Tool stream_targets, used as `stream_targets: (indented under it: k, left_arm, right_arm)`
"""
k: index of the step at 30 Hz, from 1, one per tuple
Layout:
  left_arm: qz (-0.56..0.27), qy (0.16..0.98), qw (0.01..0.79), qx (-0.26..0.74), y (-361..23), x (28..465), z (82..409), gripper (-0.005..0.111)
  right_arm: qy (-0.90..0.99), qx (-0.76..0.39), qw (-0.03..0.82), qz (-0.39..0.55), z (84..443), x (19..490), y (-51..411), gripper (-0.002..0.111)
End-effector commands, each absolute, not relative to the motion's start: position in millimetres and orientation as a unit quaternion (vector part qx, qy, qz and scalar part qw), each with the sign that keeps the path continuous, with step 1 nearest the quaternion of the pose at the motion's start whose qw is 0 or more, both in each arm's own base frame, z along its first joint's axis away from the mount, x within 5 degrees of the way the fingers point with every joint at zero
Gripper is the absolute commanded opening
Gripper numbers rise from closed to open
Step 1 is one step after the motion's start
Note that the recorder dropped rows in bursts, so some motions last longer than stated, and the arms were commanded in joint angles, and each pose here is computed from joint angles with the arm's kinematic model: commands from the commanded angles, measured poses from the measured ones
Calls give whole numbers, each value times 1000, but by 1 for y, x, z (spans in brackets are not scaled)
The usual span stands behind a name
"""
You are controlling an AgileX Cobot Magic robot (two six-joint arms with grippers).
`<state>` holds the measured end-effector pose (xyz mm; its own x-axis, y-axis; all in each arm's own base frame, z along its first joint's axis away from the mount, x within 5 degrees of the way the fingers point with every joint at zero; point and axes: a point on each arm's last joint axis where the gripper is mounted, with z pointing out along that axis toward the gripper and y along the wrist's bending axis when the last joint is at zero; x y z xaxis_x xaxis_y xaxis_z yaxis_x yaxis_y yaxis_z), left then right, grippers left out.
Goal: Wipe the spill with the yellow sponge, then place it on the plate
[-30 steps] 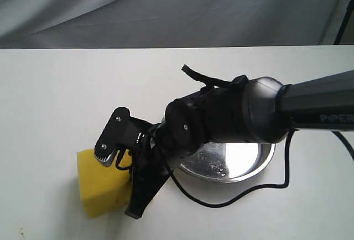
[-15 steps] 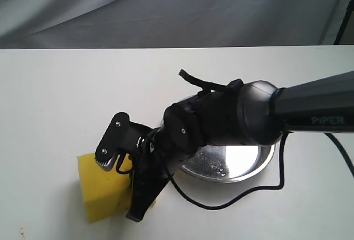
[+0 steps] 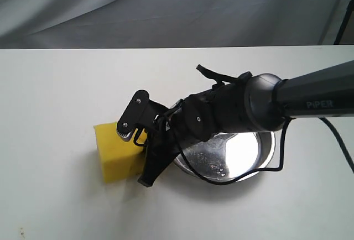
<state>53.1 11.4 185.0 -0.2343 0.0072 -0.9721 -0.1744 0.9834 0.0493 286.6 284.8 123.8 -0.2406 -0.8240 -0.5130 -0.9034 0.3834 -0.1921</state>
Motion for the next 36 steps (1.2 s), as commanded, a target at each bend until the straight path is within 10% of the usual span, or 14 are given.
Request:
stream_targets:
  k: [1, 17, 36]
  left_arm:
    - [71, 780, 619, -53, 11, 53, 185, 0]
    - [71, 780, 619, -53, 11, 53, 185, 0]
    - [71, 780, 619, -53, 11, 53, 185, 0]
  right_arm:
    - [775, -556, 295, 57, 112, 294, 283, 0]
    - [753, -540, 371, 68, 153, 324, 310, 0]
    - [777, -609, 126, 97, 126, 288, 295, 0]
